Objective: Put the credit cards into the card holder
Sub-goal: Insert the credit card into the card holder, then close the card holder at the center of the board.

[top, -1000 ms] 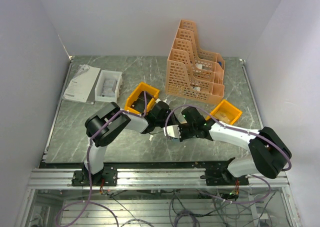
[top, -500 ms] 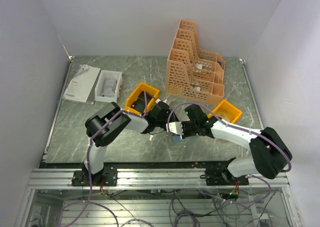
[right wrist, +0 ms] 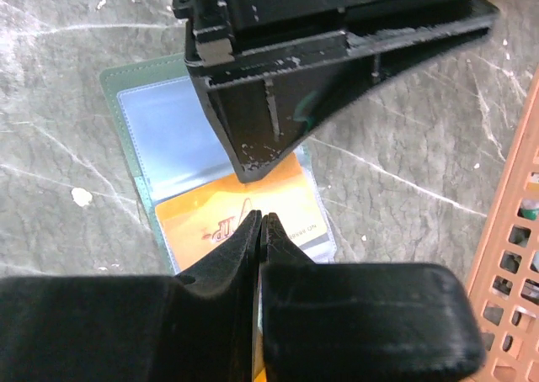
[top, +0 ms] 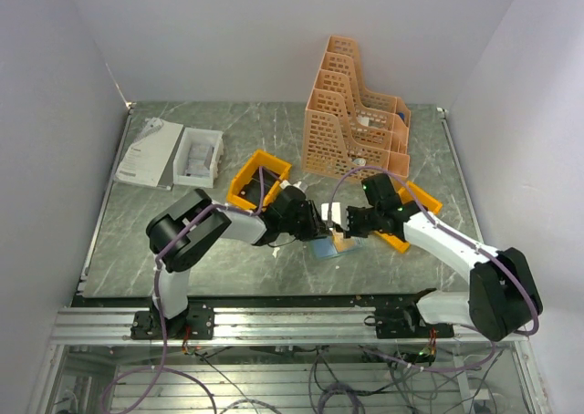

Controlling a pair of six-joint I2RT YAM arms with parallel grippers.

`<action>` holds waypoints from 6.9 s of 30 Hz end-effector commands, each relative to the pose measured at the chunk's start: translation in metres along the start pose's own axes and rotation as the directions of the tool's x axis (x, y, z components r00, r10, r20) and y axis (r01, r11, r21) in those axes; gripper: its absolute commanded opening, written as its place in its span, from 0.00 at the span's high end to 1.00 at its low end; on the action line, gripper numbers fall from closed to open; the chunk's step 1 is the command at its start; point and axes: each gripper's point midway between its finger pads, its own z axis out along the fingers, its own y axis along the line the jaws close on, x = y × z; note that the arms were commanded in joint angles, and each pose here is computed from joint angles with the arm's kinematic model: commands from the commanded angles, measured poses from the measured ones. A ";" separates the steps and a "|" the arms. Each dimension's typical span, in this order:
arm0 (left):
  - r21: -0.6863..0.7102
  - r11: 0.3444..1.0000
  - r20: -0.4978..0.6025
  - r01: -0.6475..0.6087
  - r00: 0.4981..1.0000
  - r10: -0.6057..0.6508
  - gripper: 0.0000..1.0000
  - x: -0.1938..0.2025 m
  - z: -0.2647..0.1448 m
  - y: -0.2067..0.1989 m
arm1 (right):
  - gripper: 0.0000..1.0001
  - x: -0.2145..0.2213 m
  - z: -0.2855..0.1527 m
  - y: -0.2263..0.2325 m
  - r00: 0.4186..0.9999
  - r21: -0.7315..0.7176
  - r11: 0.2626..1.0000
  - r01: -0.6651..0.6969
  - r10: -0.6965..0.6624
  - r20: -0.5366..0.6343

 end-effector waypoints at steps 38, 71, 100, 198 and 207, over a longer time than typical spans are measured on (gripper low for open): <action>-0.144 0.980 -0.004 -0.134 0.991 0.134 0.93 -0.001 0.015 0.003 | 1.00 0.069 -0.003 -0.007 0.914 -0.002 0.938 -0.347 0.338 -0.223; -0.132 0.991 0.318 -0.014 0.947 0.056 0.59 -0.001 -0.036 -0.032 | 0.68 0.058 -0.017 -0.039 0.649 0.080 0.652 -0.754 0.758 -0.067; -0.137 0.988 0.351 0.073 0.936 -0.021 0.51 -0.005 0.018 -0.024 | 0.93 0.088 0.001 -0.022 0.588 0.119 0.617 -0.778 0.781 -0.211; -0.379 0.909 0.257 -0.176 0.923 0.286 0.93 -0.006 -0.091 0.022 | 0.58 0.028 -0.021 -0.029 0.739 -0.085 0.736 -0.672 0.674 -0.011; -0.563 0.767 0.022 -0.309 0.922 0.387 0.91 0.009 -0.131 0.045 | 0.61 0.023 -0.017 -0.032 0.698 -0.101 0.696 -0.711 0.716 0.025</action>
